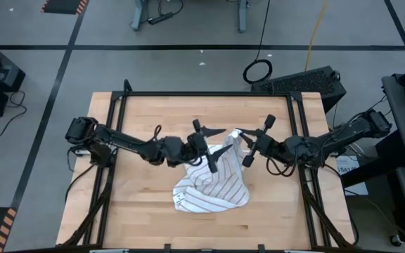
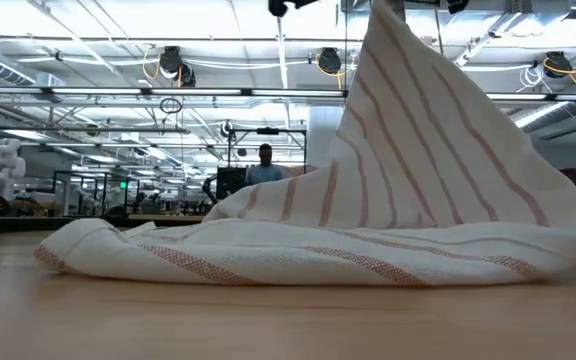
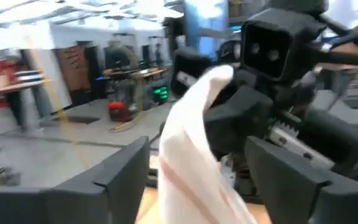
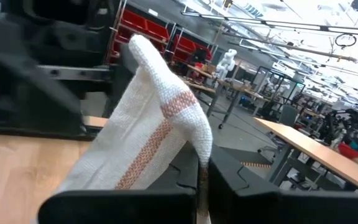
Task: Roll towel
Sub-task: Roll the white towel
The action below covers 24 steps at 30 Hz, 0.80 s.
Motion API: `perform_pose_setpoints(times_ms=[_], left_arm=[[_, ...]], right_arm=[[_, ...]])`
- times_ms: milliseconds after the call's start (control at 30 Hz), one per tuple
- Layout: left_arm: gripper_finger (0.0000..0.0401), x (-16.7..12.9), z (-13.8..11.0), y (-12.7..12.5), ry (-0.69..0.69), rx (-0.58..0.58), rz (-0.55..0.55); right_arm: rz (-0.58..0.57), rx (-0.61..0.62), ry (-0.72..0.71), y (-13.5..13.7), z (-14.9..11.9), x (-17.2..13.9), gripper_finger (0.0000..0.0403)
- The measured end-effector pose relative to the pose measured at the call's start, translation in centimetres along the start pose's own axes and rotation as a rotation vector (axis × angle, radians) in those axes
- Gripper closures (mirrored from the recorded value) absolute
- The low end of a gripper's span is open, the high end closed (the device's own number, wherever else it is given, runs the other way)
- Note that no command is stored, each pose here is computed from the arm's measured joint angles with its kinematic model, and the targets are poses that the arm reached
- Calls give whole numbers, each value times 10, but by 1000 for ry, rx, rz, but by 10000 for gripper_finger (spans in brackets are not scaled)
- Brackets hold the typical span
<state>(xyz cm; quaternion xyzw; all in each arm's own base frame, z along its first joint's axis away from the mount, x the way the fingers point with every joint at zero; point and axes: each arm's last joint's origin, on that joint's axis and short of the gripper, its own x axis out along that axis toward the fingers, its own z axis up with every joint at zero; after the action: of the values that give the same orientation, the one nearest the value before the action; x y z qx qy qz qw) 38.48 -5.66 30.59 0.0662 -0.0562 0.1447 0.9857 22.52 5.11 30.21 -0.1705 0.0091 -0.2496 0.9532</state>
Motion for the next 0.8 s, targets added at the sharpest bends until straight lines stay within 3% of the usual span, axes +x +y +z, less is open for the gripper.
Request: perform_pose_setpoints(times_ms=[67,133,233,300,533,800], left_arm=[[186,4,-2,4,-16,-12,-149],[245,7,-4,11,-15,-50,-215],[349,13,-9,24,22,-52,-183],[386,15,-13,30,52,-55,-168],[397,12,-10,31,76,-46,-243],[399,0,4,36,117,-18,-267]], right_arm=[[2,-8,4,1,-1,1,399],[5,-25,8,3,-2,2,399],[14,-51,25,4,-5,2,399],[18,-52,35,5,-6,2,399],[46,-40,107,8,-15,1,392],[54,-12,135,9,-18,0,348]])
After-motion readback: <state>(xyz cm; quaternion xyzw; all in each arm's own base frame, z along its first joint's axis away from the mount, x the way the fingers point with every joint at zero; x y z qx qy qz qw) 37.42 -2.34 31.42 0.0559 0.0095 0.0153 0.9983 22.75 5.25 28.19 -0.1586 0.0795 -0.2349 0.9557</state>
